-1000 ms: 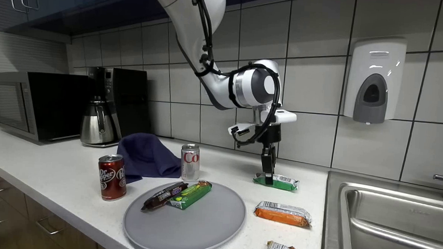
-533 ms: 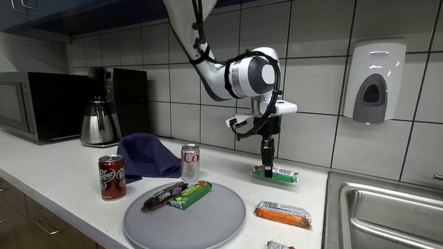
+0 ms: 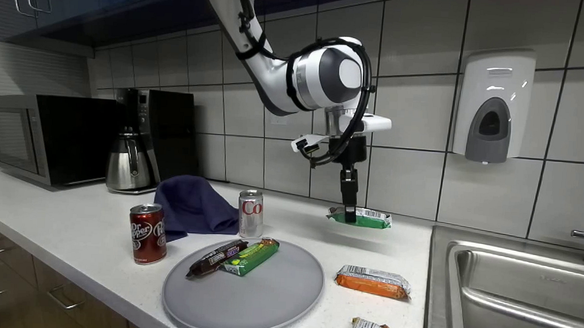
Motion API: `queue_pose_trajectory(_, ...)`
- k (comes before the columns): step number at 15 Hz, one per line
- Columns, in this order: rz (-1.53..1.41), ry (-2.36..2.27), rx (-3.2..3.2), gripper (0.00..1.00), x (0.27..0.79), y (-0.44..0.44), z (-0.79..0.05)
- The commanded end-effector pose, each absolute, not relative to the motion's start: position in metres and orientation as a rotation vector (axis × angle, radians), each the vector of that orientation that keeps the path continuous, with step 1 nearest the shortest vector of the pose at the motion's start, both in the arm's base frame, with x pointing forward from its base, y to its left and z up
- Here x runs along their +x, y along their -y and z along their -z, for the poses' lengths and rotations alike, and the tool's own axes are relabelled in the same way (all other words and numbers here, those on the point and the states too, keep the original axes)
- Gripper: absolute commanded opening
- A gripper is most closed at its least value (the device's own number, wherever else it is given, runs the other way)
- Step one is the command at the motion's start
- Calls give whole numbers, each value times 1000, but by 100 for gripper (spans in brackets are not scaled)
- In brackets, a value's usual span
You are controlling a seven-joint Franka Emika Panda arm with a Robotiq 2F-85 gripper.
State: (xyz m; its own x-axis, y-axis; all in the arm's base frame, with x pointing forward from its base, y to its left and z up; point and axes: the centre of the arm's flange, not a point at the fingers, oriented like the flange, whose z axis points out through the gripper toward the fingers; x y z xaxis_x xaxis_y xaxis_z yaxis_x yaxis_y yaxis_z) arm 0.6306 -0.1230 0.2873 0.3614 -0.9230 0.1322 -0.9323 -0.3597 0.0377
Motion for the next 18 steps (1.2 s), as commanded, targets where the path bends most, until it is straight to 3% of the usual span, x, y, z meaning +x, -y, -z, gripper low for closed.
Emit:
queue_pose_trajectory(1, -165, 1625, 2571, 15, 592, 115, -308)
queue_pose_trajectory(18, -74, 1308, 2685, 15, 547, 54, -278)
